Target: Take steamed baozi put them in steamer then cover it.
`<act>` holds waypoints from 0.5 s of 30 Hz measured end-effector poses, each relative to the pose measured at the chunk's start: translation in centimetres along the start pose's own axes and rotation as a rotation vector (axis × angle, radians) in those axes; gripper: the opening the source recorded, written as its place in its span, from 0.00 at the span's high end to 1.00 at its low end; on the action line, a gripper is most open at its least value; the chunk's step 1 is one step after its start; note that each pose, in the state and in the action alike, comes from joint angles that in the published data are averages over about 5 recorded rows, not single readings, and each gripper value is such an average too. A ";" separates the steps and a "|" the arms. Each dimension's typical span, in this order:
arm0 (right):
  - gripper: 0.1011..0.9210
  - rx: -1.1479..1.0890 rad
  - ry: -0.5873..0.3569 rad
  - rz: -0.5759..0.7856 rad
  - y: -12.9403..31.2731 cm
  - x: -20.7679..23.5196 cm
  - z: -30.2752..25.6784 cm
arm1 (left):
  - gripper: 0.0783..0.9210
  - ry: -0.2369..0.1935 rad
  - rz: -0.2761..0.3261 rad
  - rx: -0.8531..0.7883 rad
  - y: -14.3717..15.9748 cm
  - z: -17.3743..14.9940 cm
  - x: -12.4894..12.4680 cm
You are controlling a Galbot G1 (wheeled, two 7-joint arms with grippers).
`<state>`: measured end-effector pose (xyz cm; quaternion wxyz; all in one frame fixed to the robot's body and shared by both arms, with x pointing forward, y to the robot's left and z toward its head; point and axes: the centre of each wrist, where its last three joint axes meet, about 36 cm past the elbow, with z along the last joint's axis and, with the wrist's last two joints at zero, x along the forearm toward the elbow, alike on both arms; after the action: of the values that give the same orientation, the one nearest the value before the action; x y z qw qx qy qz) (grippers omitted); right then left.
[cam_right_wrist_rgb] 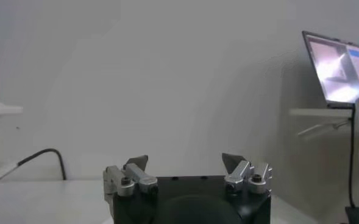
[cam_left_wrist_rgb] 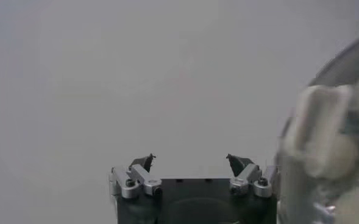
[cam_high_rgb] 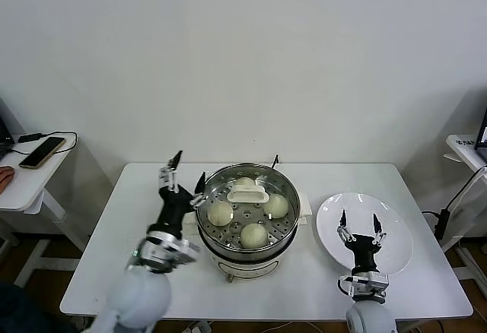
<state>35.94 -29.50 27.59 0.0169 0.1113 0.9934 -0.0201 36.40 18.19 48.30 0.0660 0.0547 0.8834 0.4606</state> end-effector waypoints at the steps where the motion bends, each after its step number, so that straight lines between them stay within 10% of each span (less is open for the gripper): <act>1: 0.12 -0.006 0.006 -0.005 -0.1 0.2 -0.1 | 0.12 0.002 0.004 0.044 0.1 1.0 -0.3; 15: 0.12 -0.051 0.054 -0.034 -1.1 2.5 -0.2 | 0.12 -0.008 0.019 0.517 -3.4 13.1 -0.8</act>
<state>33.22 -30.02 27.76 -0.0074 0.0943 0.9955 0.0081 39.22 26.74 38.11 0.0488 0.0796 0.9711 0.2197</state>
